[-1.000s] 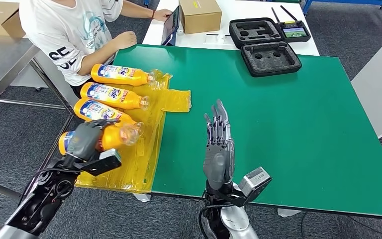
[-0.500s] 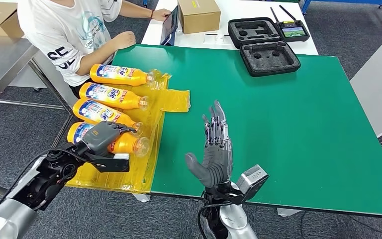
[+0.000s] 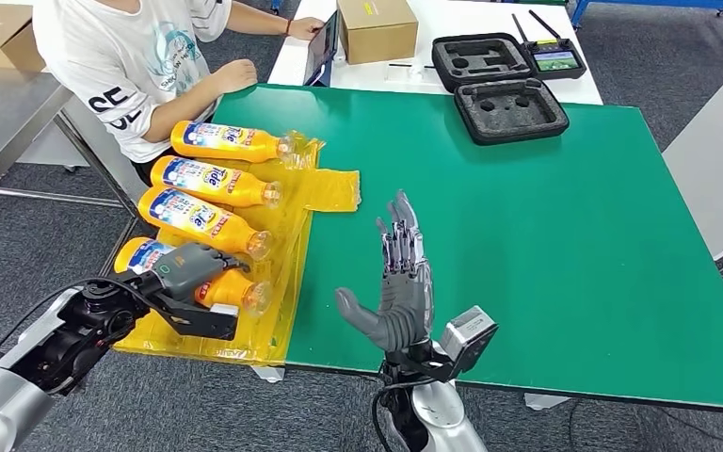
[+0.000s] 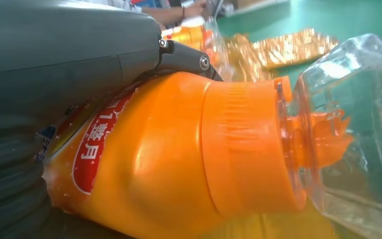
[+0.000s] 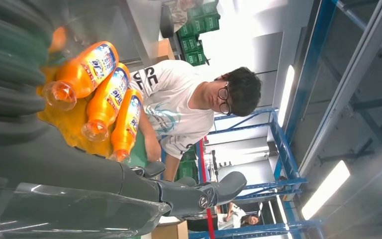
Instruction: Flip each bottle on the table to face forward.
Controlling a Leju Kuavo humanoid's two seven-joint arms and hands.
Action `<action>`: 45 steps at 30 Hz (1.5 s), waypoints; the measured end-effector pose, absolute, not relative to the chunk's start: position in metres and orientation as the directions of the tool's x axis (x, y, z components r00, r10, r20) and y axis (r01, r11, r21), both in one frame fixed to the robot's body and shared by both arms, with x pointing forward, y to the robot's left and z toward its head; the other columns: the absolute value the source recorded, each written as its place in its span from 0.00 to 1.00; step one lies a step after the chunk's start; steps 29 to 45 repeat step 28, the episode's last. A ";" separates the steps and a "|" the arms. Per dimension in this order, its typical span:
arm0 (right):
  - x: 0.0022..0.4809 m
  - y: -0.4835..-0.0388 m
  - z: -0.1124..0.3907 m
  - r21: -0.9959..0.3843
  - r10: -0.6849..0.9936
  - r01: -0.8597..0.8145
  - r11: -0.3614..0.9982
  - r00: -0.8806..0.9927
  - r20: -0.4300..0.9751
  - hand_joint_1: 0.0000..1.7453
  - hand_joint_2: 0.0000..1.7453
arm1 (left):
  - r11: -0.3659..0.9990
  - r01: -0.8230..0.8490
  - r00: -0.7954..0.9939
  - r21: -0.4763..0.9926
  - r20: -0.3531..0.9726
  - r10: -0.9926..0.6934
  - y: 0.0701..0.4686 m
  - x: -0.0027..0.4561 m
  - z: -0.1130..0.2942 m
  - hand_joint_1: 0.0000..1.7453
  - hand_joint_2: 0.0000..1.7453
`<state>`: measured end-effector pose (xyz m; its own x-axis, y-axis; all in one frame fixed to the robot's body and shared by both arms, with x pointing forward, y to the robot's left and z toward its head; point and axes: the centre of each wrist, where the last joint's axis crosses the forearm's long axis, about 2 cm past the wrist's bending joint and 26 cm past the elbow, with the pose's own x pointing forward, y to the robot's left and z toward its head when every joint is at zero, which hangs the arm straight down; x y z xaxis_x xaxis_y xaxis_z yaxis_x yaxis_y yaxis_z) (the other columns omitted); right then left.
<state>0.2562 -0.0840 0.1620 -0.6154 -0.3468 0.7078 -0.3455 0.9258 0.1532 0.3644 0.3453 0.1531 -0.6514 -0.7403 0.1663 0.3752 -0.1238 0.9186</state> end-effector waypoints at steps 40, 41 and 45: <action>0.259 -0.075 0.148 0.118 -0.314 -0.350 0.929 -0.580 0.752 0.00 1.00 | -0.064 0.429 -0.615 0.901 0.239 -0.752 0.310 0.354 0.118 0.00 0.00; 0.259 -0.075 0.148 0.118 -0.314 -0.350 0.929 -0.580 0.752 0.00 1.00 | -0.064 0.429 -0.615 0.901 0.239 -0.752 0.310 0.354 0.118 0.00 0.00; 0.259 -0.075 0.148 0.118 -0.314 -0.350 0.929 -0.580 0.752 0.00 1.00 | -0.064 0.429 -0.615 0.901 0.239 -0.752 0.310 0.354 0.118 0.00 0.00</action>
